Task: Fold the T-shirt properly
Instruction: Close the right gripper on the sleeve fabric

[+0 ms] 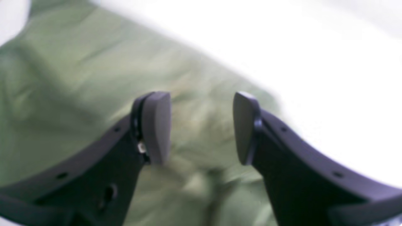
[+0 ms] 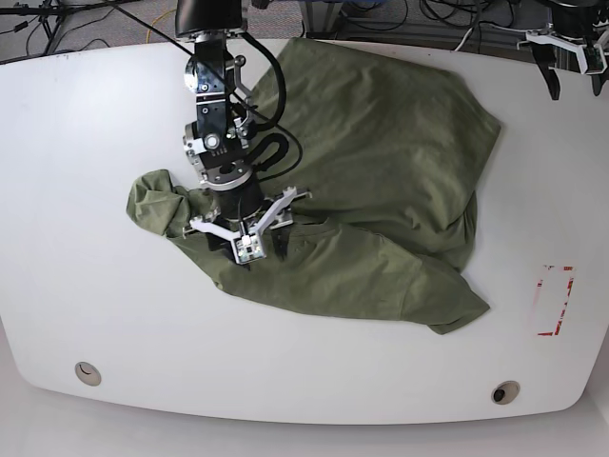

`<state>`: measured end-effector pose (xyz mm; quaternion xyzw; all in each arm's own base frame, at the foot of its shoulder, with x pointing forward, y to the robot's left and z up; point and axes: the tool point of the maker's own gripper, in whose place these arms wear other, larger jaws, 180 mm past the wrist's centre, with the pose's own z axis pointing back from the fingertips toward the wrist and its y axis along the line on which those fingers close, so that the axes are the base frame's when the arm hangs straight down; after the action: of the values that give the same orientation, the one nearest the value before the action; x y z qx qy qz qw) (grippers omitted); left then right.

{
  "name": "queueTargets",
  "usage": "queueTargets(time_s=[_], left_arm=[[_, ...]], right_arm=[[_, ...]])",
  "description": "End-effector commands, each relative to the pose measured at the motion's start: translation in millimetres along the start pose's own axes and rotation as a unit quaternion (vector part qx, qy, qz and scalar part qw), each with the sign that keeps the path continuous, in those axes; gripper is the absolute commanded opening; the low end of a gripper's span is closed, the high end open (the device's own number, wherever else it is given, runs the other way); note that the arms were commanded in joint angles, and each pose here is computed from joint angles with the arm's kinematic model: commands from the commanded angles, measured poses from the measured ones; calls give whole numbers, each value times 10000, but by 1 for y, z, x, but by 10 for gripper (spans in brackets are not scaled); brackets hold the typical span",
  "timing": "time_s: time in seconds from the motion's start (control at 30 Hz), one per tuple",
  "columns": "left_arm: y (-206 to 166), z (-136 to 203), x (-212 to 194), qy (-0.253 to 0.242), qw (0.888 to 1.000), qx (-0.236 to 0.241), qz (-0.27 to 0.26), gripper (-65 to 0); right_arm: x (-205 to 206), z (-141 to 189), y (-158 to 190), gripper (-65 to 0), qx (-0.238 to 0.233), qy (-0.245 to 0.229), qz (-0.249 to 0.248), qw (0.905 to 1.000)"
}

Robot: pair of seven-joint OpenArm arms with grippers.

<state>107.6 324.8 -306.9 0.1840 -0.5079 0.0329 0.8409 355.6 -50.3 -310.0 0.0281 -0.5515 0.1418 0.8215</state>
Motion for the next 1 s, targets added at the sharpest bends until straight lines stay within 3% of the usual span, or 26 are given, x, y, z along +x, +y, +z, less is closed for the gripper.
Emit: queueTargets(time_s=[0.0,0.17,0.5,0.97], left_arm=[[5,3,7,-111,9999,29,-100,-229],[3,2,9,-132,9998,3,-112,-230],[1,-1,13,-211,9997,-12,-87,-229],[2,-2,15,-241,9996,-15,-120,-230]], right_arm=[[16,-6,-20,-342,-244,-273,-54,9993],[1,-16,-41,-343,-468,-74,-162,9987],[-10,-17,-15,-344,-138,119,-55,9998],[-15,-20,-16,-339,-156,155,-73,9997]])
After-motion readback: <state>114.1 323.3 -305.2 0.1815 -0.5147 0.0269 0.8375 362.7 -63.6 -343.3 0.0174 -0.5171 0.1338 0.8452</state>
